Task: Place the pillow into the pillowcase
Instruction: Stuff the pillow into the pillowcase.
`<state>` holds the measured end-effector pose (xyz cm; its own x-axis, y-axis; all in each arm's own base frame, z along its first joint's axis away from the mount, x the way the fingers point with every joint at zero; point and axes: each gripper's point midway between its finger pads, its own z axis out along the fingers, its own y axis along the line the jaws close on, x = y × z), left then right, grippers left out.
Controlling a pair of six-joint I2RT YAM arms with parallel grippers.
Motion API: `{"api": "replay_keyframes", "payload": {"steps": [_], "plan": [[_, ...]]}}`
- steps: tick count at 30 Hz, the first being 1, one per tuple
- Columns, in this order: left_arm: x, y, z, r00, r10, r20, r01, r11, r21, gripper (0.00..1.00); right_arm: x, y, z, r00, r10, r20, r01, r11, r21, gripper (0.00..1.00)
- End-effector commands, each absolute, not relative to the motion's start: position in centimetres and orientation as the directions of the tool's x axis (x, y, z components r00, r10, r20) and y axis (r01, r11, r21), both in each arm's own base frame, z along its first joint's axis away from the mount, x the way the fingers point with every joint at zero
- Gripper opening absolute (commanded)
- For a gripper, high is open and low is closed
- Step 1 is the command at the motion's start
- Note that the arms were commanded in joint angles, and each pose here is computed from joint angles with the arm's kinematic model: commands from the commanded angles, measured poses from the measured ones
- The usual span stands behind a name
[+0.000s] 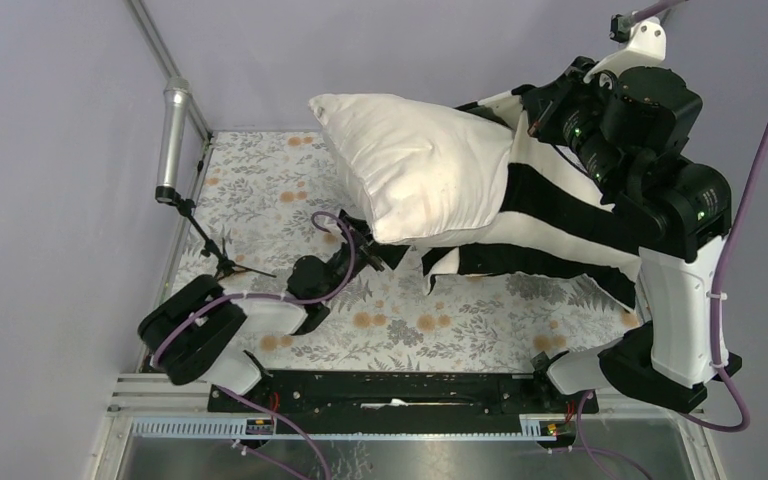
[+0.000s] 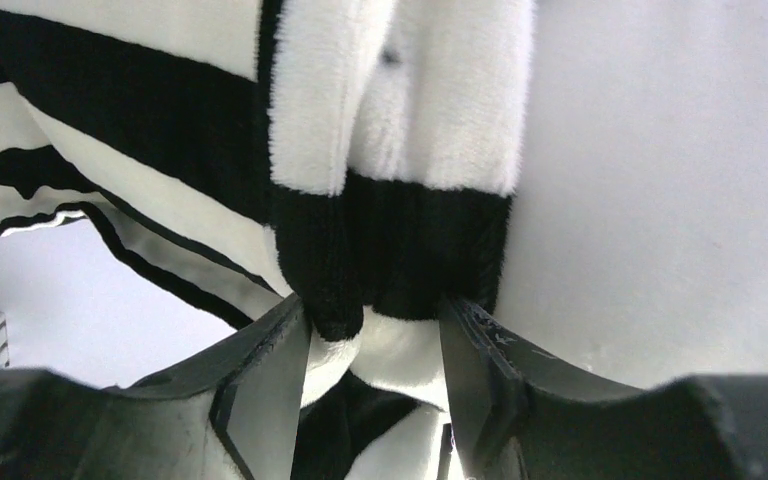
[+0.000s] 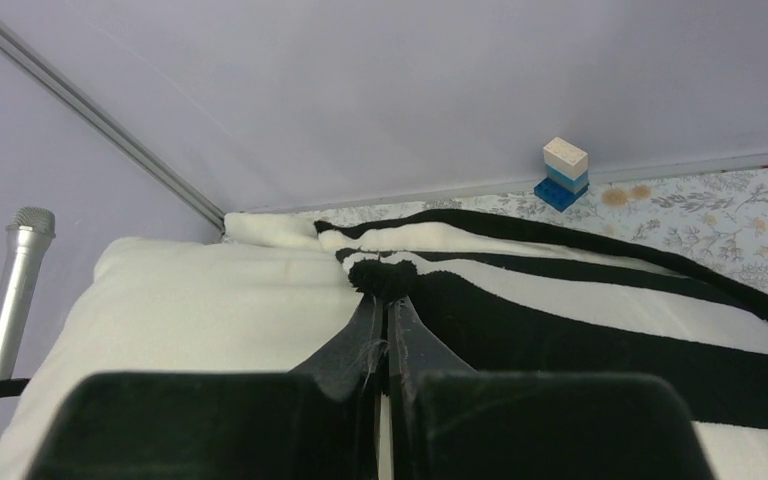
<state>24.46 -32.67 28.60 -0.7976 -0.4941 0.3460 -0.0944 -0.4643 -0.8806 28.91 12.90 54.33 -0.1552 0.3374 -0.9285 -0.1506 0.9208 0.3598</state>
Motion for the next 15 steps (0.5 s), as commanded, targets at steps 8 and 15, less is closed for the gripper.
{"api": "replay_keyframes", "payload": {"steps": [8, 15], "plan": [[24.2, -29.4, 31.3, -0.758, -0.634, 0.156, 0.112, -0.361, -0.926, 0.51, 28.0, 12.6, 63.1, 0.091, 0.515, -0.853, -0.284, 0.834, 0.473, 0.0], [25.0, -29.8, 30.4, -0.742, -0.653, 0.15, 0.095, -0.325, -0.941, 0.41, 28.3, 13.5, 62.6, 0.063, 0.518, -0.853, -0.3, 0.825, 0.479, 0.0]]}}
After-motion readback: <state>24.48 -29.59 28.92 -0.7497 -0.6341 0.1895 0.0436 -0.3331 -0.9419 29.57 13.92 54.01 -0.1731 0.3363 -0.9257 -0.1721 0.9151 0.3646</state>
